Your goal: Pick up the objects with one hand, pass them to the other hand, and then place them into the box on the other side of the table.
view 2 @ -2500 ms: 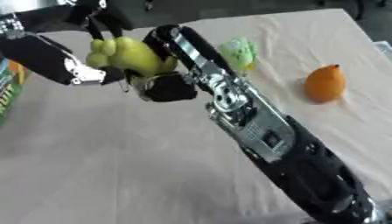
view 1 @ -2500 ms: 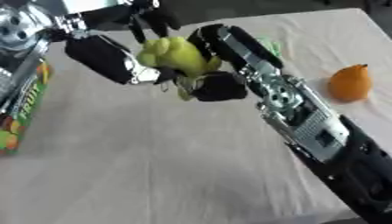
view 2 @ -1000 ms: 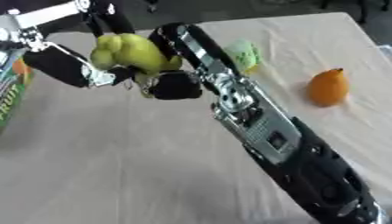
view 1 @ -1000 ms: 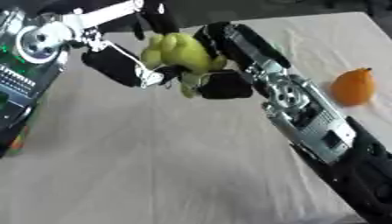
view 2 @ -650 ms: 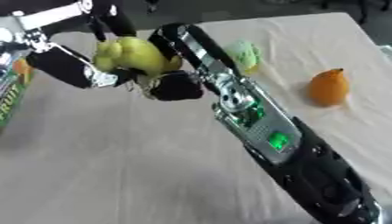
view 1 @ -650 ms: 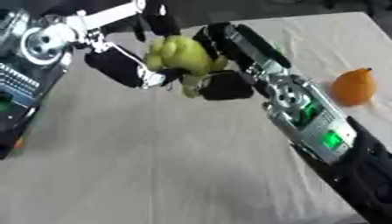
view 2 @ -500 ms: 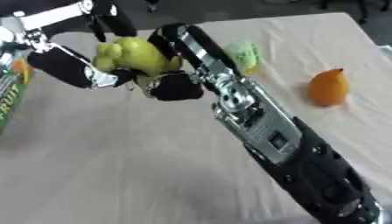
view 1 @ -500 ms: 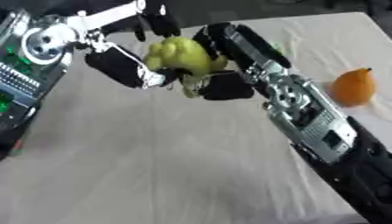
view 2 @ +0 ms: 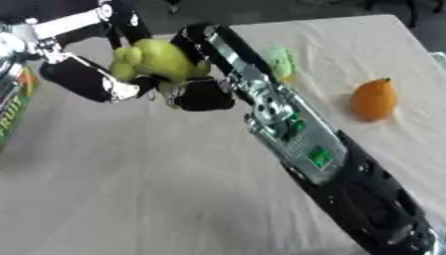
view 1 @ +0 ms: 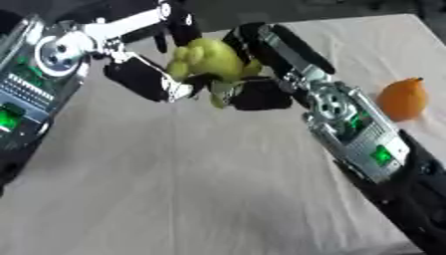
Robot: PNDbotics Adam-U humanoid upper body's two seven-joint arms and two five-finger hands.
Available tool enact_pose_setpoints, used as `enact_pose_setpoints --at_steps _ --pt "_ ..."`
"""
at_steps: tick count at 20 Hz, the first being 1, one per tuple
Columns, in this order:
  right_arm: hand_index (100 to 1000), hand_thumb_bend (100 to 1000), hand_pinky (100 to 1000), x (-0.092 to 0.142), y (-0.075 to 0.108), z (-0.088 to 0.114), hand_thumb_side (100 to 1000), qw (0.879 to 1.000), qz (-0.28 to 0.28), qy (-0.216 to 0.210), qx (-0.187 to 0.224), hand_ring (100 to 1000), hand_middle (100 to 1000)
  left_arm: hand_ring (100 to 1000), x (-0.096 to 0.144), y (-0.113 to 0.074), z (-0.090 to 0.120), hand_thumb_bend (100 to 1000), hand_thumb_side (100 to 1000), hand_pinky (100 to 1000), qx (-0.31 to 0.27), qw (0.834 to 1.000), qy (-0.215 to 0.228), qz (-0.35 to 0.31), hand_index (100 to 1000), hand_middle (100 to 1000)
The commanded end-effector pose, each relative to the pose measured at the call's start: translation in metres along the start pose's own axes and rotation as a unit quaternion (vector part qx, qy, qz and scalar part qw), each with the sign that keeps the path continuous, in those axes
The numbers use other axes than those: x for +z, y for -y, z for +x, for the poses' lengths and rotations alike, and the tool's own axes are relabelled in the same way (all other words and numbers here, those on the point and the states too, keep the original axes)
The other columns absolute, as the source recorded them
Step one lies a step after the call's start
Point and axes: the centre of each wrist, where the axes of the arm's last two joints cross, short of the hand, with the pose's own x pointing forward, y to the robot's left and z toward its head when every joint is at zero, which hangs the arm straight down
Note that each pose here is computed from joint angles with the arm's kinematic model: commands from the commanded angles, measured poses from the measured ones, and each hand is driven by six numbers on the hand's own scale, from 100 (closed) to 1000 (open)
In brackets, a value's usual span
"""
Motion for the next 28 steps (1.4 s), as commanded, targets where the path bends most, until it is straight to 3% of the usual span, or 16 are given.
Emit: enact_pose_setpoints --at_steps 1,7,19,21,25,26,28 --pt "543 259 659 -0.0001 -0.0035 0.0126 100 0.999 0.017 0.029 -0.009 479 362 634 -0.0038 -0.0048 0.0080 151 211 594 0.001 1.000 0.011 0.016 610 520" --pt "543 246 657 0.0000 -0.0038 0.0124 100 0.999 0.021 0.030 -0.010 478 362 588 -0.0055 -0.0031 0.0081 101 226 547 0.017 0.999 0.012 0.037 533 463" --pt "545 236 658 0.0009 -0.0034 0.0108 100 0.999 0.028 0.023 -0.008 478 364 551 -0.0011 -0.0050 0.0087 100 185 492 0.051 0.997 0.020 0.056 476 418" --pt "547 251 658 0.0010 -0.0031 0.0105 100 0.999 0.029 0.022 -0.007 480 366 546 -0.0002 -0.0050 0.0077 100 179 483 0.066 0.996 0.020 0.056 466 411" --pt "607 367 673 0.0015 -0.0020 0.0093 100 0.999 0.027 0.016 -0.009 503 420 530 0.0017 -0.0053 0.0060 100 168 464 0.086 0.995 0.023 0.054 440 390" --pt "628 431 679 0.0015 -0.0017 0.0091 100 0.999 0.026 0.016 -0.010 513 440 529 0.0022 -0.0053 0.0058 100 159 463 0.089 0.994 0.024 0.053 439 389" --pt "661 454 690 0.0017 -0.0006 0.0086 100 1.000 0.025 0.014 -0.009 534 468 527 0.0032 -0.0057 0.0051 102 154 460 0.093 0.994 0.028 0.051 435 386"
